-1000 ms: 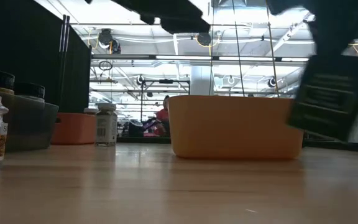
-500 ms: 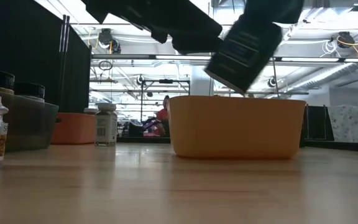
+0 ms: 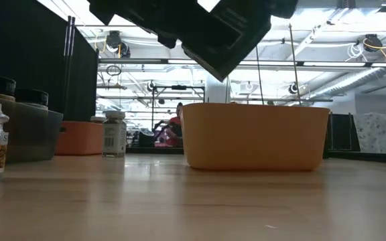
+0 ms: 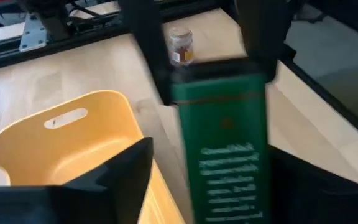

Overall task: Sort spices by type
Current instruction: Put the bottom black seasoning can into the black bin

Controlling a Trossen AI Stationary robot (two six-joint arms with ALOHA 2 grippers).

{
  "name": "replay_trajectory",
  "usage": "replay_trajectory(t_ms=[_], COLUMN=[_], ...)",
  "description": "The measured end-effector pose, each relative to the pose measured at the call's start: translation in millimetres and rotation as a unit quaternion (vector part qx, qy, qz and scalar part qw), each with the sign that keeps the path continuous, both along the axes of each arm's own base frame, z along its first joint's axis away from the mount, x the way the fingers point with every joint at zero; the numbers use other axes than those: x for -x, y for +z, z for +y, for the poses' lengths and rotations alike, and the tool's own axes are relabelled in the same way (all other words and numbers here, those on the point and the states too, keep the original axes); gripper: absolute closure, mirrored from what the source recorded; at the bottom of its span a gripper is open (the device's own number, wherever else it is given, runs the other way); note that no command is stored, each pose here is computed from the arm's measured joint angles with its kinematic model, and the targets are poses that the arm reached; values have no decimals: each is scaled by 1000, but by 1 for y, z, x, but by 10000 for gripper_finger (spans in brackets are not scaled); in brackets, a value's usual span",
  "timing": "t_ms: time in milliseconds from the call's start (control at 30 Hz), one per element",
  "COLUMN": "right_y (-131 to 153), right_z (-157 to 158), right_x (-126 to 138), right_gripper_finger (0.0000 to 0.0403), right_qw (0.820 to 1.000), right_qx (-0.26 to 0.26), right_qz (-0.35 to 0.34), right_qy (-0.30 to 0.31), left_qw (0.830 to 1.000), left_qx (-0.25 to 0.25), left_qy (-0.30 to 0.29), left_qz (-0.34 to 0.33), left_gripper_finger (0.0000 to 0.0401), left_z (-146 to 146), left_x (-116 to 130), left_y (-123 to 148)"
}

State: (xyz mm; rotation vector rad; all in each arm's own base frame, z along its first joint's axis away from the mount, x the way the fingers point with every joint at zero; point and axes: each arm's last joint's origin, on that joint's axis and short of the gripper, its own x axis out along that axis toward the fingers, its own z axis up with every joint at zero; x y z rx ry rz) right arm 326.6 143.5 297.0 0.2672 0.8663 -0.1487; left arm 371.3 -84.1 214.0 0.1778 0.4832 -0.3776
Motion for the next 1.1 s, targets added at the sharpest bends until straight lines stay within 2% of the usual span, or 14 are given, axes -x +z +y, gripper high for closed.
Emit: replay_trajectory(t_ms=[67, 200, 433, 600, 700, 800, 933, 1100], right_y=[0, 1, 8, 39, 52, 52, 31, 3], right_z=[-1, 0, -3, -6, -4, -1, 6, 11], right_x=[0, -1, 2, 26, 48, 66, 74, 71], right_gripper_finger=[303, 294, 233, 191, 173, 161, 149, 142], right_qw=[1000, 998, 994, 978, 965, 958, 951, 926], right_qx=[17, 54, 96, 189, 232, 235, 218, 227], right_qz=[-4, -13, -31, -88, -122, -161, -218, -299], right_qy=[4, 18, 32, -6, -22, -29, -10, 14], left_qw=[1000, 1000, 999, 999, 997, 991, 974, 945], left_qx=[-12, -29, -45, -44, -37, -22, -2, 1], left_qy=[-10, -3, 11, -3, 5, 13, 15, 22], left_qz=[-4, -11, -11, -25, -72, -134, -227, -326], left_gripper_finger=[185, 292, 292, 292, 292, 292, 292, 292], left_z=[-4, -9, -9, -16, -20, -21, -18, -15], left_x=[1, 2, 2, 3, 4, 13, 30, 45], left_y=[0, 0, 0, 2, 7, 13, 28, 45])
